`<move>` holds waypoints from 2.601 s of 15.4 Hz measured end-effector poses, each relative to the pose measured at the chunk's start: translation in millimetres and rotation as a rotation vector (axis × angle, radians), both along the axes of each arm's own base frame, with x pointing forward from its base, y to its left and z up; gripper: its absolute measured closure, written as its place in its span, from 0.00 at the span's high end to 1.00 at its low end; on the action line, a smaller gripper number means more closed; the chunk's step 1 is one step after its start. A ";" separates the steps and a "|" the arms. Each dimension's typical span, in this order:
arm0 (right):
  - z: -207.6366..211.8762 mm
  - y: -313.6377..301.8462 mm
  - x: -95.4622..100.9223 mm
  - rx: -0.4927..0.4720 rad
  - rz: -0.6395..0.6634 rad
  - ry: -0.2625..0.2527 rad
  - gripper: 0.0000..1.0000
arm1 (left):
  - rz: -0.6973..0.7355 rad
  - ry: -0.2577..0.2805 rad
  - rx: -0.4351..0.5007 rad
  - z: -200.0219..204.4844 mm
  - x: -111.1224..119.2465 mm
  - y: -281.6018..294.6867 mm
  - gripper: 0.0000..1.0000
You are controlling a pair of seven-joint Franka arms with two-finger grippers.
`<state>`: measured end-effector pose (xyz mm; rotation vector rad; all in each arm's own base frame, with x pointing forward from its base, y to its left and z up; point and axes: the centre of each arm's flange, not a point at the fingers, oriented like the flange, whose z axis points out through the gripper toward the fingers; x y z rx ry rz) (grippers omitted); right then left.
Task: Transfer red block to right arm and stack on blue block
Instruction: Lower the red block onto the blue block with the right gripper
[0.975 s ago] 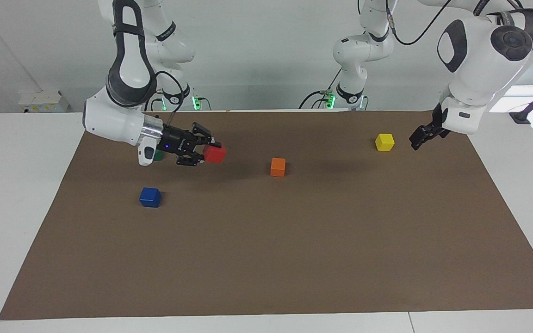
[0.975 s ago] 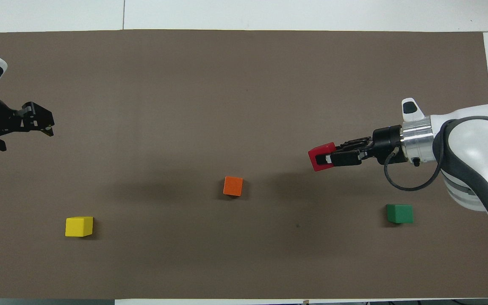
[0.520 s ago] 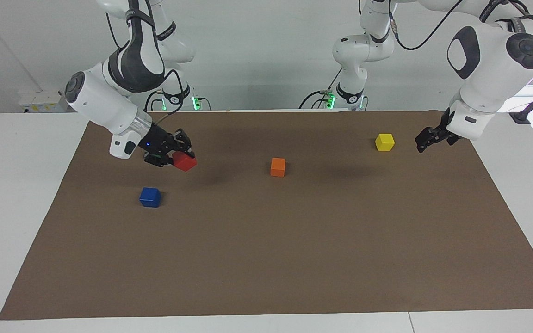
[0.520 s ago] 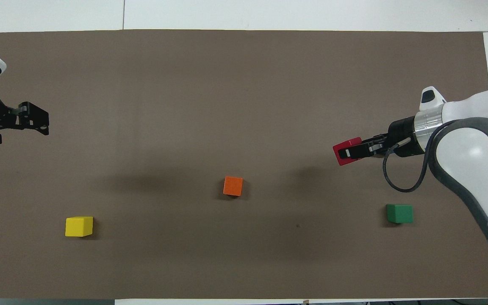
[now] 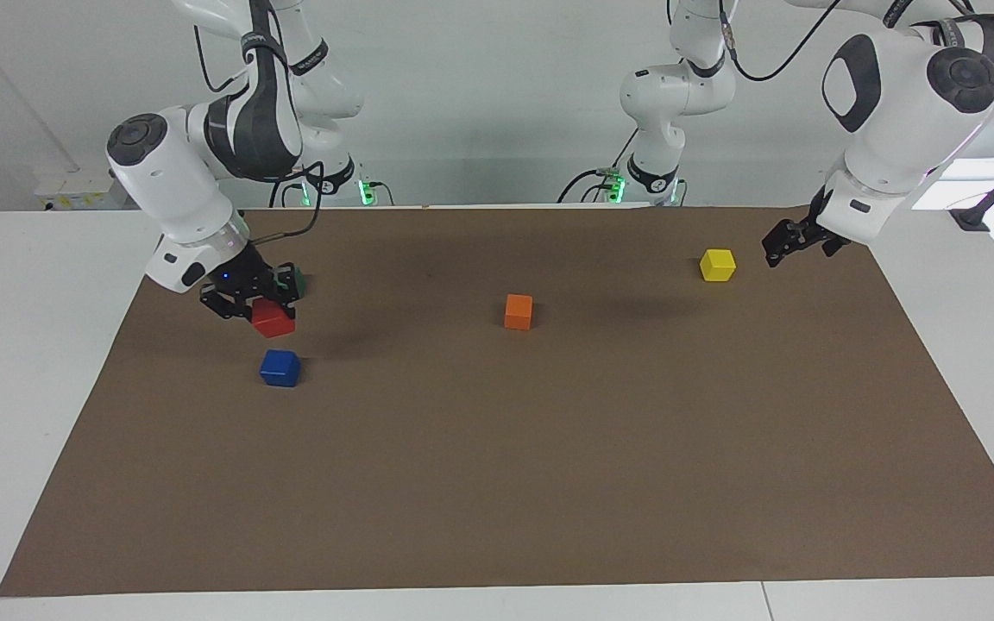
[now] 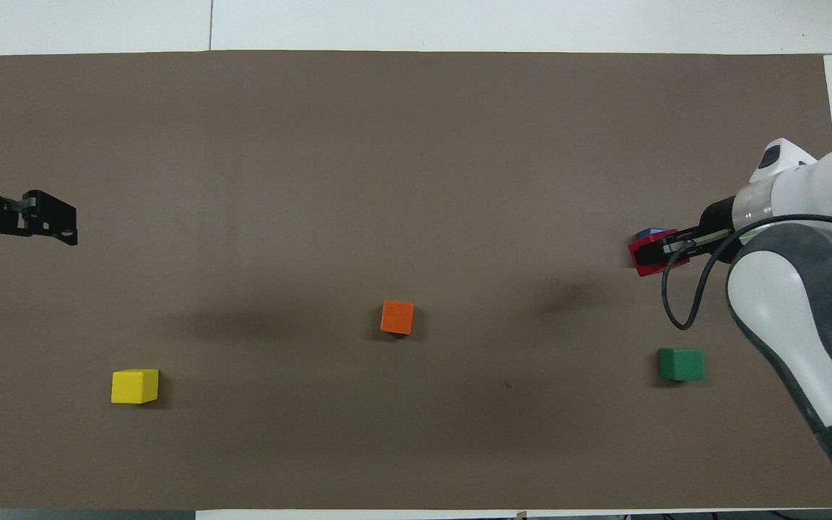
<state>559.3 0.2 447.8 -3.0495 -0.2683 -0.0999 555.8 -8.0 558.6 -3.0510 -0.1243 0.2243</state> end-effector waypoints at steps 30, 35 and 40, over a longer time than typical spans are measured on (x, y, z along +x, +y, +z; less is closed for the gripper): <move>-98.9 -13.3 -3.6 -0.123 -0.182 -0.047 0.56 | -0.020 -0.082 -0.031 -1.1 -5.9 -14.5 1.00; -98.9 -16.1 -3.9 -0.121 -0.215 -0.046 0.56 | -0.020 -0.082 -0.031 -1.0 -5.8 -14.5 1.00; -98.8 -14.8 -4.7 -0.120 -0.236 -0.040 0.56 | -0.020 -0.083 -0.031 -1.0 -5.8 -14.4 1.00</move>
